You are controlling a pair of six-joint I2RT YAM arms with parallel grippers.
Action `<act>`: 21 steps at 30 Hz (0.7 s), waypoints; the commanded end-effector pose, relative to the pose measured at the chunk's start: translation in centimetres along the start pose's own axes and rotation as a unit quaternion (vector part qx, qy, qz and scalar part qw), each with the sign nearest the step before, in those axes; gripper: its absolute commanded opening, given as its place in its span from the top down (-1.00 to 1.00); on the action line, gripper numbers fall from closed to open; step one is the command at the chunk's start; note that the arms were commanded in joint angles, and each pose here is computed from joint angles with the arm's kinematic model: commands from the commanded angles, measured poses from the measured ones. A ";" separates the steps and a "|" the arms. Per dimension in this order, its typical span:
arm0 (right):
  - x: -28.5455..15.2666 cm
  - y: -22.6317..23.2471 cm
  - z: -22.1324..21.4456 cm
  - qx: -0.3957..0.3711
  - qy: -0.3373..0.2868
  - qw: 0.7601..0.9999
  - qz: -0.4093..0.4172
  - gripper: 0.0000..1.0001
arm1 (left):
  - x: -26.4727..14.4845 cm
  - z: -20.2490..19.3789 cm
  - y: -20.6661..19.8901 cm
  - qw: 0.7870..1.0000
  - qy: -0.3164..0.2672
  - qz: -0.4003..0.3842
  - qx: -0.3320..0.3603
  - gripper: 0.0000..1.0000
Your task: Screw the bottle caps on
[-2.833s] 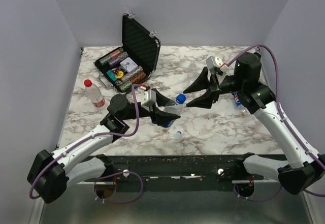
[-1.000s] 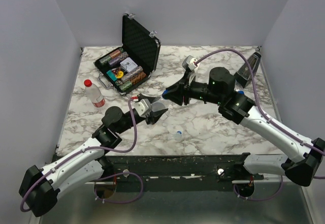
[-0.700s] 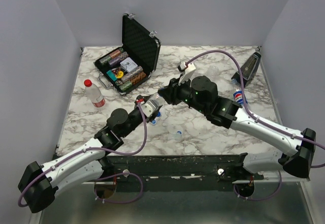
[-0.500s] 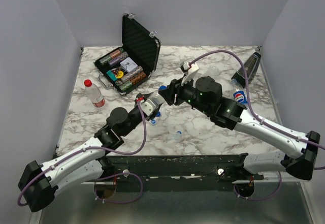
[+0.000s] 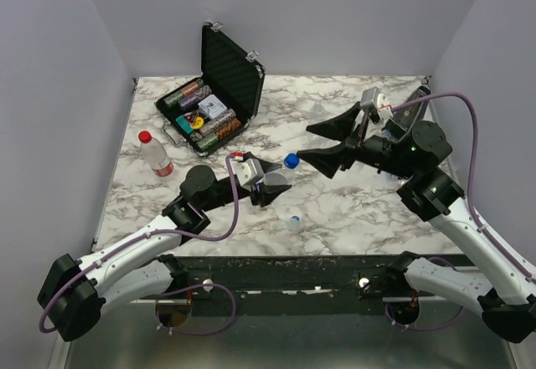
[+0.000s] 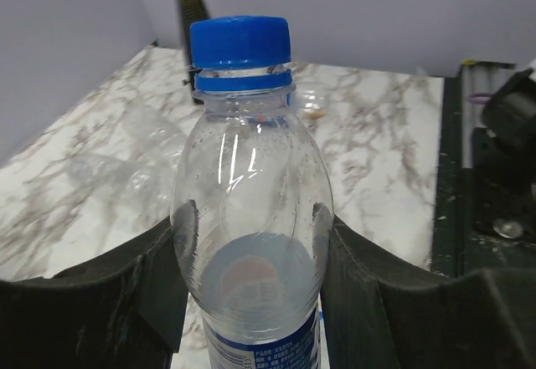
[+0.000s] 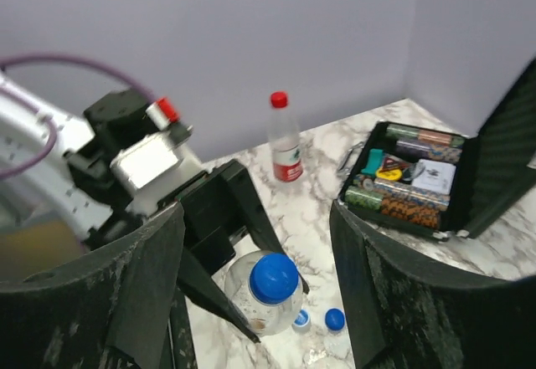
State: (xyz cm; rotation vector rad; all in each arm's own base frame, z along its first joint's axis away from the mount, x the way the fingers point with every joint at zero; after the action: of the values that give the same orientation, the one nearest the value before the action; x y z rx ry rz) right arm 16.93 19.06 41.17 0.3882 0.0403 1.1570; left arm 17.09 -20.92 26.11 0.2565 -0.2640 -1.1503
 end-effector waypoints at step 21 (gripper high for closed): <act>0.0 -0.5 -4.1 -0.107 0.092 0.953 0.267 -0.21 | 0.5 4.1 -1.9 0.979 -0.133 -0.145 -0.053 1.00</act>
State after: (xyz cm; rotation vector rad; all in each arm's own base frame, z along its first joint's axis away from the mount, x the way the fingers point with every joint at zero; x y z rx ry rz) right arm 16.38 19.86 37.19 0.1194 0.0203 1.6552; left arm 14.52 -22.34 28.22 0.0520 -0.3475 -1.4524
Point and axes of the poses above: each gripper's point midway between its finger pads, its own x axis out along the fingers, its own y axis along the line the jaws close on, z = x × y, the point moved 9 cm from there along -x, back along the fingers, and after that the axes turned 13 degrees about x, right-handed, at the moved point
